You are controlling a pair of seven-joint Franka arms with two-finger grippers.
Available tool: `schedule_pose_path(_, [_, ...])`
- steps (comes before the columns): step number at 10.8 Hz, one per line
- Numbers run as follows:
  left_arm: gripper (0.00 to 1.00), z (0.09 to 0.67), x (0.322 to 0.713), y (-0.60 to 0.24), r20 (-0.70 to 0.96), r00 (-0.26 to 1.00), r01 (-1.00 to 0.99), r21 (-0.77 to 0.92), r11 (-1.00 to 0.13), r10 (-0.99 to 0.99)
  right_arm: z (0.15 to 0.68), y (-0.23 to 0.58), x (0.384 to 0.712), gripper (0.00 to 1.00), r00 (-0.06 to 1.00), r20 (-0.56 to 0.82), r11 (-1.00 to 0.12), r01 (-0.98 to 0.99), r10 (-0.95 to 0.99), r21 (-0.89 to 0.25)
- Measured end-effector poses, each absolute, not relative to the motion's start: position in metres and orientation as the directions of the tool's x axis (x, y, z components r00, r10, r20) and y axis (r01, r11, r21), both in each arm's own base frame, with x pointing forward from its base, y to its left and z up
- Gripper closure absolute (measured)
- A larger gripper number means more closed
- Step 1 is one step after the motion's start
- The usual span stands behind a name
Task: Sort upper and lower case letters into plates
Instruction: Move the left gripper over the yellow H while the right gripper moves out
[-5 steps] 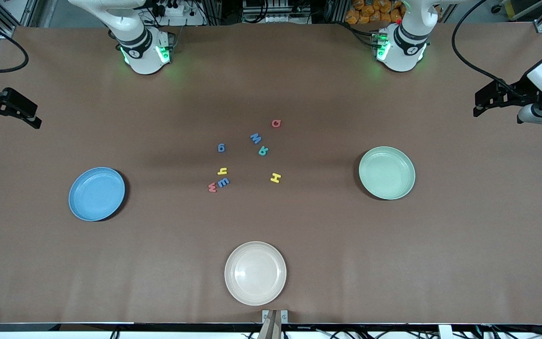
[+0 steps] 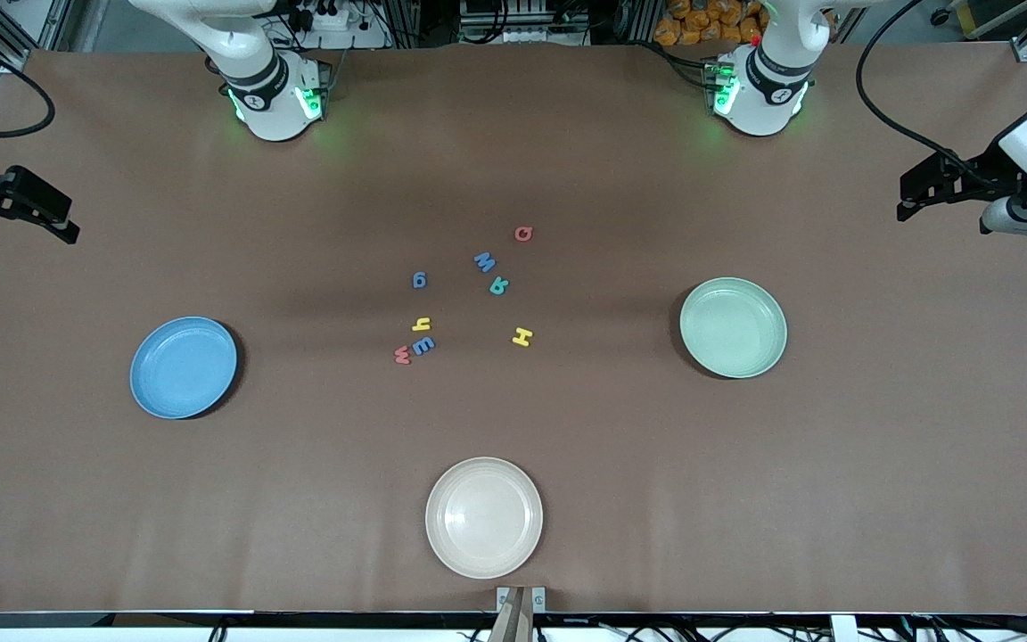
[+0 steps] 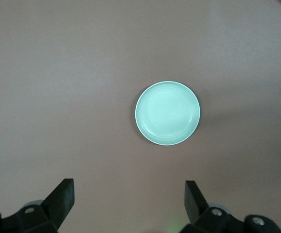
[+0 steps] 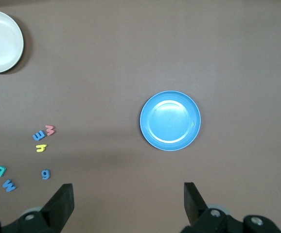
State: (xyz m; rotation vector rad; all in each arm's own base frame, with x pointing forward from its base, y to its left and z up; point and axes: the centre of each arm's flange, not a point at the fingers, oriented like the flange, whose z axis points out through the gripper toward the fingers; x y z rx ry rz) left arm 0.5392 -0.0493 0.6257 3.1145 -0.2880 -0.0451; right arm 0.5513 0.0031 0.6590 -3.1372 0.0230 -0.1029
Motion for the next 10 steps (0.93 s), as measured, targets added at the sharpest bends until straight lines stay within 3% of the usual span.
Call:
schedule_pose_path(3, [0.0, 0.616, 0.542, -0.065, -0.045, 0.976, -0.212, 0.019, -0.977, -0.212, 0.65, 0.003, 0.552, 0.0, 0.999, 0.044, -1.0, -0.016, -0.016, -0.003])
schedule_pose_path(6, [0.0, 0.591, 0.549, -0.126, -0.079, 0.945, -0.324, -0.116, -0.939, -0.316, 0.636, 0.001, 0.556, 0.0, 1.0, 0.018, -1.0, -0.02, -0.02, -0.003])
schedule_pose_path(10, [0.0, 0.53, 0.54, -0.255, -0.088, 0.982, -0.174, -0.087, -0.981, -0.167, 0.589, -0.012, 0.579, 0.0, 0.997, -0.057, -0.999, -0.043, -0.043, -0.002])
